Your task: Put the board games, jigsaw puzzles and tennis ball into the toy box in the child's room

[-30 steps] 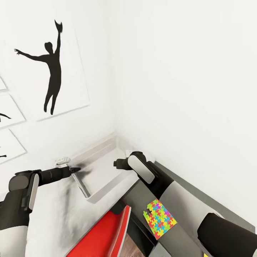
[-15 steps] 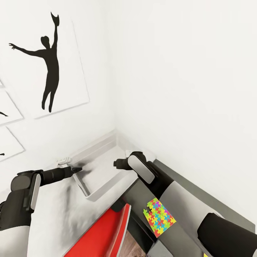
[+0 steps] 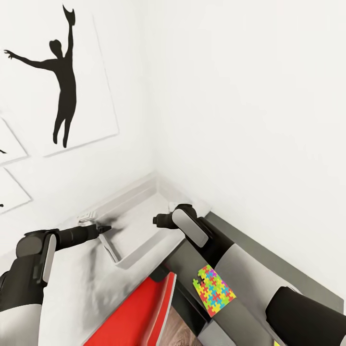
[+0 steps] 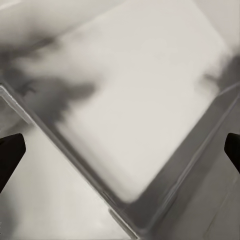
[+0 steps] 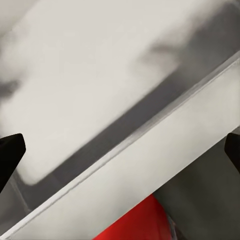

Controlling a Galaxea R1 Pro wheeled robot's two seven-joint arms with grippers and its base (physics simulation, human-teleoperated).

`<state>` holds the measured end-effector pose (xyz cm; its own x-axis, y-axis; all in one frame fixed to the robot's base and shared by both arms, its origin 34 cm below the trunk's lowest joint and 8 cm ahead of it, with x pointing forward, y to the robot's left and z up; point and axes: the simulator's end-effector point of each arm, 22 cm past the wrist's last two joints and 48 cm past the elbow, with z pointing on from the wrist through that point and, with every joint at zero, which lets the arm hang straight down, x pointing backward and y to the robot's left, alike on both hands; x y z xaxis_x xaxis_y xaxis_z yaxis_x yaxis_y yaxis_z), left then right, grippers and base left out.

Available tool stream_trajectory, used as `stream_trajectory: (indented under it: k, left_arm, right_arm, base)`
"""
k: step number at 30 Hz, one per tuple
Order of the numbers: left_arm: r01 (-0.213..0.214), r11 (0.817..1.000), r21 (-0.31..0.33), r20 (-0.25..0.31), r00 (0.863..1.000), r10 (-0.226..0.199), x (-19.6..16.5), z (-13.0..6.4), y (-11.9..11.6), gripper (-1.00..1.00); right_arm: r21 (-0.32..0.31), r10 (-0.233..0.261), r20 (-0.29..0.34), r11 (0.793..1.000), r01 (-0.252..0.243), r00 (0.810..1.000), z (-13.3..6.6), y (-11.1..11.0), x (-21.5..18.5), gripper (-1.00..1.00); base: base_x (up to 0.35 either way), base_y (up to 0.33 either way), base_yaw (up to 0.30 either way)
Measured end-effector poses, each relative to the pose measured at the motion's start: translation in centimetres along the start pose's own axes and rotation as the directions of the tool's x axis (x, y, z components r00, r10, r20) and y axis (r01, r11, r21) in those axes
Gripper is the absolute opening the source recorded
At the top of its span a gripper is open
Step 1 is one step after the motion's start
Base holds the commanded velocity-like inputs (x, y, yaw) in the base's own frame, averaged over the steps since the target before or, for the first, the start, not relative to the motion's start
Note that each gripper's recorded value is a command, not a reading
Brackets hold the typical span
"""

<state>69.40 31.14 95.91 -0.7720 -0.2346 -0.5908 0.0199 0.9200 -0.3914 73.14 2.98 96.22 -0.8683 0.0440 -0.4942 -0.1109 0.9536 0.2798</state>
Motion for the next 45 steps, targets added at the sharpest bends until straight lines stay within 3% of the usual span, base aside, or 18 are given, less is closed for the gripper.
stream_trajectory:
  k: [8, 20, 45]
  left_arm:
    - [0.013, 1.000, -0.020, -0.008, 1.000, -0.013, 0.4, 0.2, 1.1, 1.00]
    - [0.040, 0.994, -0.102, -0.008, 0.999, -0.041, 0.9, 0.5, 3.8, 1.00]
    - [0.052, 0.992, -0.113, -0.043, 0.997, -0.057, 2.6, 2.1, 4.6, 1.00]
  right_arm:
    - [0.001, 0.004, -0.012, 1.000, -0.004, 1.000, 0.6, -0.2, 0.4, 1.00]
    - [0.000, 0.009, -0.030, 1.000, -0.009, 1.000, 1.5, -0.5, 1.1, 1.00]
    - [0.001, 0.021, -0.066, 1.000, -0.021, 0.998, 3.4, -1.1, 2.5, 1.00]
  base:
    - [0.000, 0.000, 0.000]
    - [0.000, 0.000, 0.000]
    - [0.000, 0.000, 0.000]
